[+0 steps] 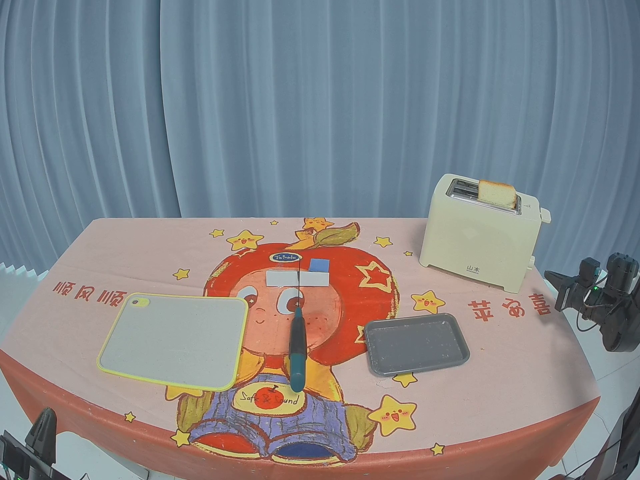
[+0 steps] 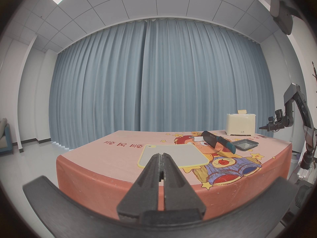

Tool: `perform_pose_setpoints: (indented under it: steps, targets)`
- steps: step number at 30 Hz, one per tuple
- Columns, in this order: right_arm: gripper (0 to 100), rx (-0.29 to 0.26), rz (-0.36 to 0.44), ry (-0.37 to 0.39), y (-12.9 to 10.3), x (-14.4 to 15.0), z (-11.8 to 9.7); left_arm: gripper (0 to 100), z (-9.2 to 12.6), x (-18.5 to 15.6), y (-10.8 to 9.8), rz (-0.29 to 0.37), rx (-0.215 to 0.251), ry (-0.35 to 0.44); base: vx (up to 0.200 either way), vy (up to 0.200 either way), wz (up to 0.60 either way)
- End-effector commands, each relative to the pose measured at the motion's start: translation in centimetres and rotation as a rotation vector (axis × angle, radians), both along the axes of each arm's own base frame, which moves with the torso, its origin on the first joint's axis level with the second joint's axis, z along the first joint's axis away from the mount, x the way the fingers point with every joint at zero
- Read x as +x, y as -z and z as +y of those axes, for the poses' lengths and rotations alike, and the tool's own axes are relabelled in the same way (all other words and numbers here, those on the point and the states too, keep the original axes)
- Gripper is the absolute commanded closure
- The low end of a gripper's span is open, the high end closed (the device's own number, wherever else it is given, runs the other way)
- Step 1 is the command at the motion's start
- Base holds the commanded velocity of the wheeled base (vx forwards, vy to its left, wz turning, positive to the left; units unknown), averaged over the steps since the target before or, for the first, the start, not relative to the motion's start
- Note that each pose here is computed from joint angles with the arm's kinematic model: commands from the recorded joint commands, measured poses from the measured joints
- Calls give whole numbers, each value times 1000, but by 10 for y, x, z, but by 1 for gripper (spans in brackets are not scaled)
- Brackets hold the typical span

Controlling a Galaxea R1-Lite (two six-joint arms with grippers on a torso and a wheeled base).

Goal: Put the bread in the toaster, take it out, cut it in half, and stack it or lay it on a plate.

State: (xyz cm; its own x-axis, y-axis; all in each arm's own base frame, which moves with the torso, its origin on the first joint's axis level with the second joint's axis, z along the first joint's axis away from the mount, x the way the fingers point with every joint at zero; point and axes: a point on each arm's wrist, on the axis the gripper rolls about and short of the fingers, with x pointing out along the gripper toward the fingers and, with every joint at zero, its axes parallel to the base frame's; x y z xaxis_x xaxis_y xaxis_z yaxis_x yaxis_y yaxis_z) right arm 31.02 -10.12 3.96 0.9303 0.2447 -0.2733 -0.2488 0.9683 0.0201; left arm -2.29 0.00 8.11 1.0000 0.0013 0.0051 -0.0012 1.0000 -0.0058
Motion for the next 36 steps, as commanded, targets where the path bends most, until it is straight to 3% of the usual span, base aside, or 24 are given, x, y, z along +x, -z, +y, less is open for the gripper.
perform_pose_setpoints:
  steps: [1, 14, 28, 36]
  targets:
    - [100, -3, -7, -4, -2, 0, 1, 100, 0, 0, 5, 2, 0, 0, 0, 0, 0]
    - [100, -9, 12, 32, 5, 4, -1, 100, 0, 0, 5, 2, 0, 0, 0, 0, 0]
    - [100, 9, 49, 17, 19, 13, 1, 100, 0, 0, 5, 2, 0, 0, 0, 0, 0]
    - [100, 29, 71, 26, 27, 20, 12, 100, 0, 0, 5, 2, 0, 0, 0, 0, 0]
